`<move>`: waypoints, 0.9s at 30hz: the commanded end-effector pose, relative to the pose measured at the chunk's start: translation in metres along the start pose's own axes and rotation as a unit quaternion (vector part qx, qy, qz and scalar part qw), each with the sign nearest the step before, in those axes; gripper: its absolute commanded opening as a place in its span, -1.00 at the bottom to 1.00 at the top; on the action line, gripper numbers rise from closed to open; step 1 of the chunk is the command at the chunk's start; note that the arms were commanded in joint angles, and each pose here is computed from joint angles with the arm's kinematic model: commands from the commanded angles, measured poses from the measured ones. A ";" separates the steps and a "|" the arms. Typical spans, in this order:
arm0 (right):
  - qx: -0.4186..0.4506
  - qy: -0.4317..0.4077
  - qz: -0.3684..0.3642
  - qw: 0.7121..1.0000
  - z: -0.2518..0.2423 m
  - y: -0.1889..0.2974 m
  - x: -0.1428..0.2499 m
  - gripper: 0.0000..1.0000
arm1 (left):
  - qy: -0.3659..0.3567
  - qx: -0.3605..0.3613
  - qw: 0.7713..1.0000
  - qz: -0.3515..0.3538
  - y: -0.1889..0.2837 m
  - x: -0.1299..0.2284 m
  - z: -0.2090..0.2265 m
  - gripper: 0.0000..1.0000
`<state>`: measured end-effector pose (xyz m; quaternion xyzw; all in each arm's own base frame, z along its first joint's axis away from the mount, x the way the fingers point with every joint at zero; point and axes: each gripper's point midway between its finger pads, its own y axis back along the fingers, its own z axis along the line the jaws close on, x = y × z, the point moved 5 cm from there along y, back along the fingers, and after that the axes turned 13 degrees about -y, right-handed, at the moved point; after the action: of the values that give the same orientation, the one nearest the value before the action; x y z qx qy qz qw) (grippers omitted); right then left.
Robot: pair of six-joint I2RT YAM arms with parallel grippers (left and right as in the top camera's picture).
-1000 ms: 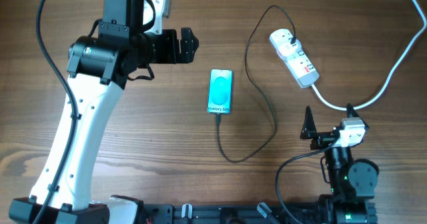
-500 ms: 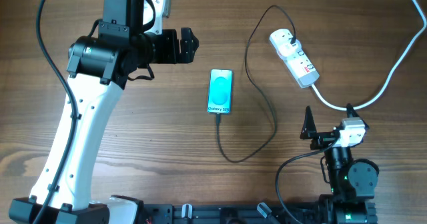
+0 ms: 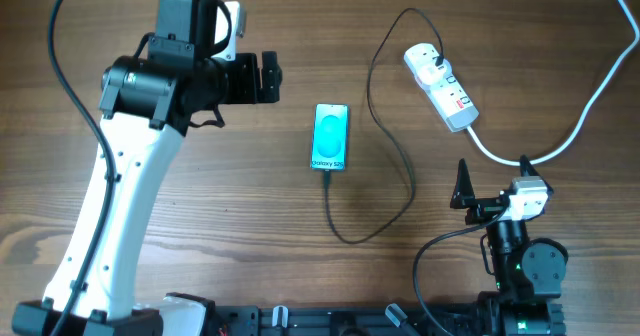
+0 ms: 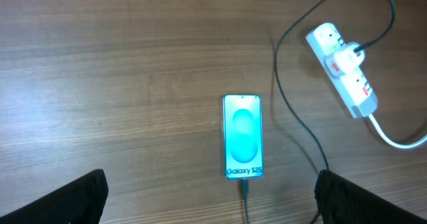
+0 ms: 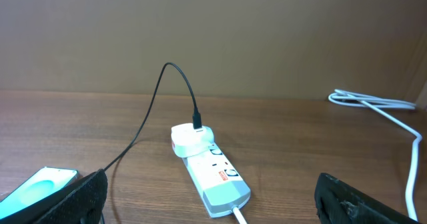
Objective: Plug charger to phone and switch on socket
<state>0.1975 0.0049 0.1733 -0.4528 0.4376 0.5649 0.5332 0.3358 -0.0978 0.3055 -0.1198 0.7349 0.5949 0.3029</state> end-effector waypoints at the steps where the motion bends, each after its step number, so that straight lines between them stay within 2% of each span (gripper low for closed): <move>1: 0.009 -0.010 -0.009 1.000 -0.002 0.001 -0.003 0.99 | -0.031 -0.026 0.998 -0.041 0.012 0.015 0.010 1.00; 3: 0.008 -0.010 -0.009 1.000 -0.002 0.001 -0.003 0.99 | -0.044 -0.033 0.998 -0.040 0.004 0.048 0.017 1.00; 7: 0.009 -0.009 -0.009 1.000 -0.002 0.001 -0.003 0.99 | -0.013 -0.053 0.998 -0.016 0.012 0.107 0.032 1.00; 10: 0.009 -0.010 -0.009 1.000 -0.002 0.001 -0.003 1.00 | 0.006 -0.077 0.996 -0.050 0.021 0.136 0.044 1.00; 12: 0.008 -0.010 -0.009 1.000 -0.002 0.001 -0.003 1.00 | -0.018 -0.078 0.992 -0.094 0.022 0.153 0.044 1.00; 16: 0.009 -0.010 -0.009 1.000 -0.002 0.001 -0.003 0.99 | -0.060 -0.078 0.975 -0.198 0.029 0.166 0.037 1.00; 23: 0.009 -0.010 -0.009 1.000 -0.002 0.001 -0.003 0.99 | -0.079 -0.082 0.956 -0.270 0.018 0.189 0.033 1.00; 27: 0.008 -0.009 -0.009 1.000 -0.002 0.001 -0.003 1.00 | -0.095 -0.088 0.931 -0.340 0.003 0.195 0.034 1.00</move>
<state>0.1971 0.0048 0.1742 -0.4544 0.4362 0.5635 0.5345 0.1911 -0.0273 0.2028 -0.3212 0.5804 0.5403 0.5177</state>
